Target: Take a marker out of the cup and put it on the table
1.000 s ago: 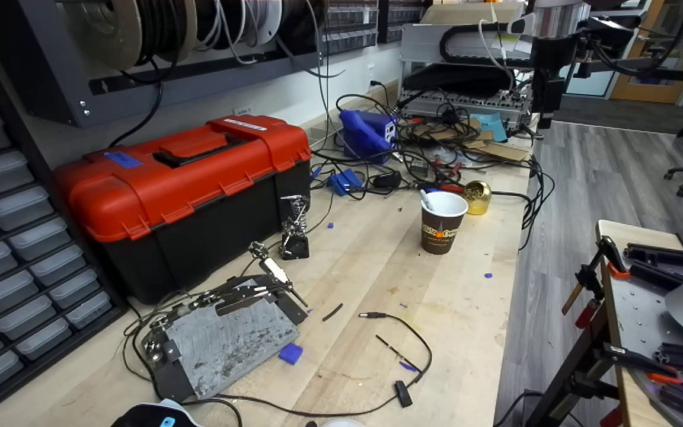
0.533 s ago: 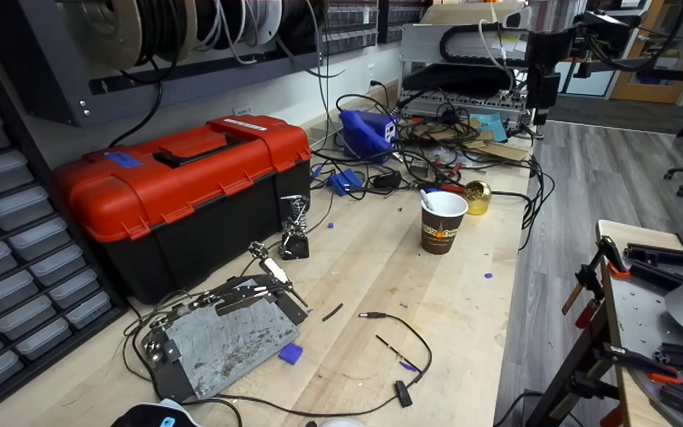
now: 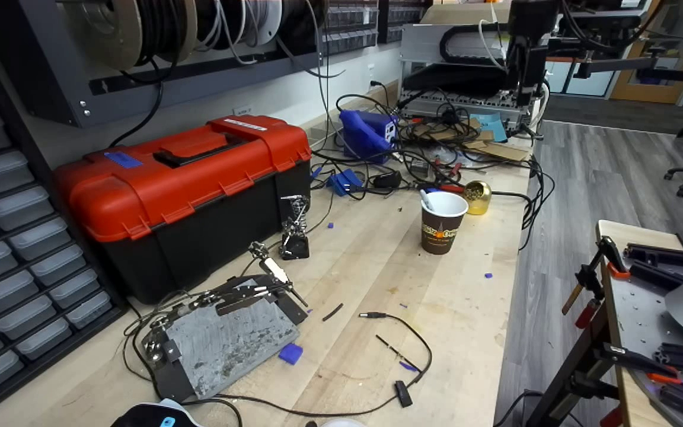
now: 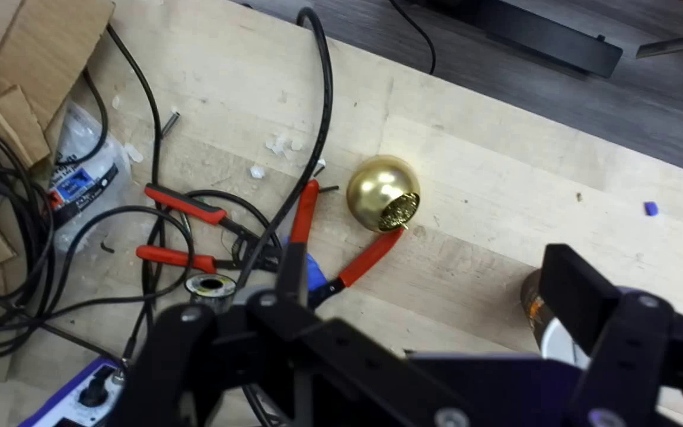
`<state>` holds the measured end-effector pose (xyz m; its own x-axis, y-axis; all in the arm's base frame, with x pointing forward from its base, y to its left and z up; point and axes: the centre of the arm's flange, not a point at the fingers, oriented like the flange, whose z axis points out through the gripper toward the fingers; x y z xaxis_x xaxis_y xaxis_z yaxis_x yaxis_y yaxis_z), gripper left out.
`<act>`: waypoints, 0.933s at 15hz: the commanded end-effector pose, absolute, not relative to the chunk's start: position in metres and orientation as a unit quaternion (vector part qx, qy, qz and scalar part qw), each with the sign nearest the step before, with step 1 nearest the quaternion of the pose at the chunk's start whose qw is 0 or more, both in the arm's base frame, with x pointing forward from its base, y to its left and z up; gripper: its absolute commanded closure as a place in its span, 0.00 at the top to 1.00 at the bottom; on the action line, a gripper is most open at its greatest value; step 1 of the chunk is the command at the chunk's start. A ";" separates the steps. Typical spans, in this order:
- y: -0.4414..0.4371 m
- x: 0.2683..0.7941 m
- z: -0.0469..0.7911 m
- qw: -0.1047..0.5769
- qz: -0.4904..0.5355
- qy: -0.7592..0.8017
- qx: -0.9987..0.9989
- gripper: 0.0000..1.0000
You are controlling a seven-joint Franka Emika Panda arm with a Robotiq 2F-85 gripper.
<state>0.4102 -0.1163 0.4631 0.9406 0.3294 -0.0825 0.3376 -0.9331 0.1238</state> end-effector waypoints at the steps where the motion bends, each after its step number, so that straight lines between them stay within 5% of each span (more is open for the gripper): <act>1: -0.077 0.432 0.490 0.050 -0.035 0.183 0.981 1.00; 14: 0.015 0.522 0.474 0.053 -0.064 0.233 0.969 1.00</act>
<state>0.4945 0.0010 0.4765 0.8771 0.4690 -0.1037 0.4774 -0.8749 0.0814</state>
